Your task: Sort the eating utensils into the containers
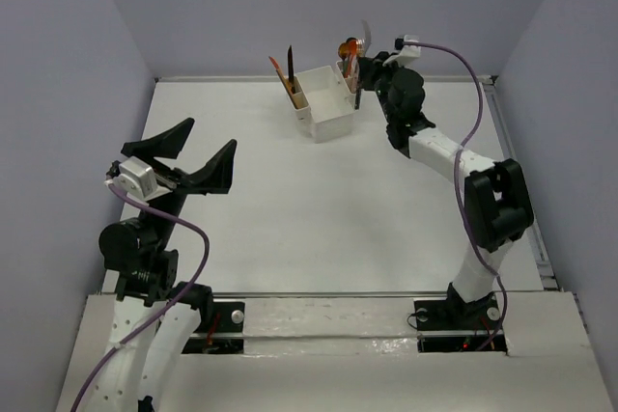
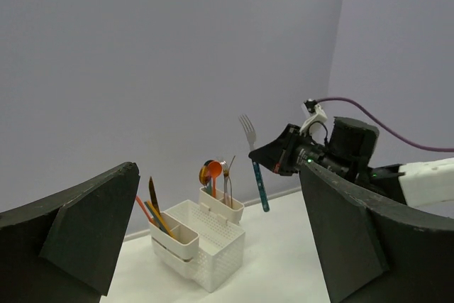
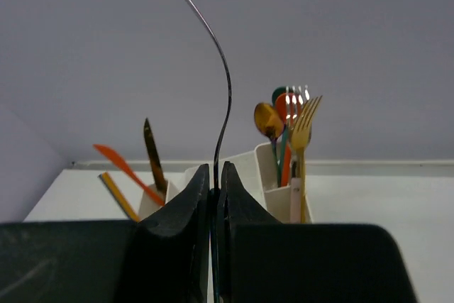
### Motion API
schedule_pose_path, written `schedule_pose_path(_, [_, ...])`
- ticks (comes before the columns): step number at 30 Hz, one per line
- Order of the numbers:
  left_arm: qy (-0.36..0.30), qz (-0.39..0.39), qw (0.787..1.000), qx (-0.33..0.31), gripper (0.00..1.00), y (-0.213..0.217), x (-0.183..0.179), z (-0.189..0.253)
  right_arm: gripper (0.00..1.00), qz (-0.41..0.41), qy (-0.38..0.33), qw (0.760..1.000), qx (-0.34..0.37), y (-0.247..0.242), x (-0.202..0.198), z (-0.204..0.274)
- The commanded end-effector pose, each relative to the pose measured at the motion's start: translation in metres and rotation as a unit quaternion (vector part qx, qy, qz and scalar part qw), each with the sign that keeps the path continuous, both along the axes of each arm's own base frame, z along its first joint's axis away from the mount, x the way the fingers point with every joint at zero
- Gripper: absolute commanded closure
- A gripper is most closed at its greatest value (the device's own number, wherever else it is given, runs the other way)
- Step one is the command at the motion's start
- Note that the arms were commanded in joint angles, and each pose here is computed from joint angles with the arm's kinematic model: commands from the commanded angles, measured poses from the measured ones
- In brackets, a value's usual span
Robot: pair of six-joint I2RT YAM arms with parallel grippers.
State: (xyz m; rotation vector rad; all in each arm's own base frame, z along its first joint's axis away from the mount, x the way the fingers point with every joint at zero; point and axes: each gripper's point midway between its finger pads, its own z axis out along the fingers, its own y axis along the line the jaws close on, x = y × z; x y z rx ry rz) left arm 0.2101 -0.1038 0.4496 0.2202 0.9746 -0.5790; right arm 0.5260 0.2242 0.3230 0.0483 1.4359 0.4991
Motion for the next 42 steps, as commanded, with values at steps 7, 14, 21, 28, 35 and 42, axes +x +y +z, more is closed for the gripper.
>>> schedule_pose_path(7, [-0.025, -0.013, 1.0, 0.004, 0.01, -0.005, -0.003, 0.016, 1.0, -0.036, -0.185, 0.982, -0.006, -0.015, 0.076, 0.062])
schedule_pose_path(14, [-0.016, -0.012, 1.0, 0.012, 0.01, -0.006, 0.005, 0.011, 1.0, -0.053, -0.208, 0.976, -0.037, -0.018, 0.105, 0.046])
schedule_pose_path(21, [-0.003, -0.007, 1.0, 0.016, 0.01, -0.004, 0.014, 0.005, 1.0, -0.062, -0.213, 0.973, -0.057, -0.015, 0.122, 0.019])
schedule_pose_path(28, [0.005, -0.004, 1.0, 0.021, 0.01, -0.003, 0.021, 0.0, 1.0, -0.062, -0.211, 0.974, -0.063, -0.014, 0.125, -0.008])
schedule_pose_path(35, [0.008, -0.008, 1.0, 0.023, 0.01, -0.005, 0.022, -0.002, 0.77, -0.051, -0.222, 0.973, -0.046, -0.016, 0.107, -0.009])
schedule_pose_path(42, [0.003, -0.002, 1.0, 0.021, 0.01, -0.002, 0.019, 0.0, 0.38, -0.028, -0.216, 0.976, -0.029, -0.015, 0.087, 0.021])
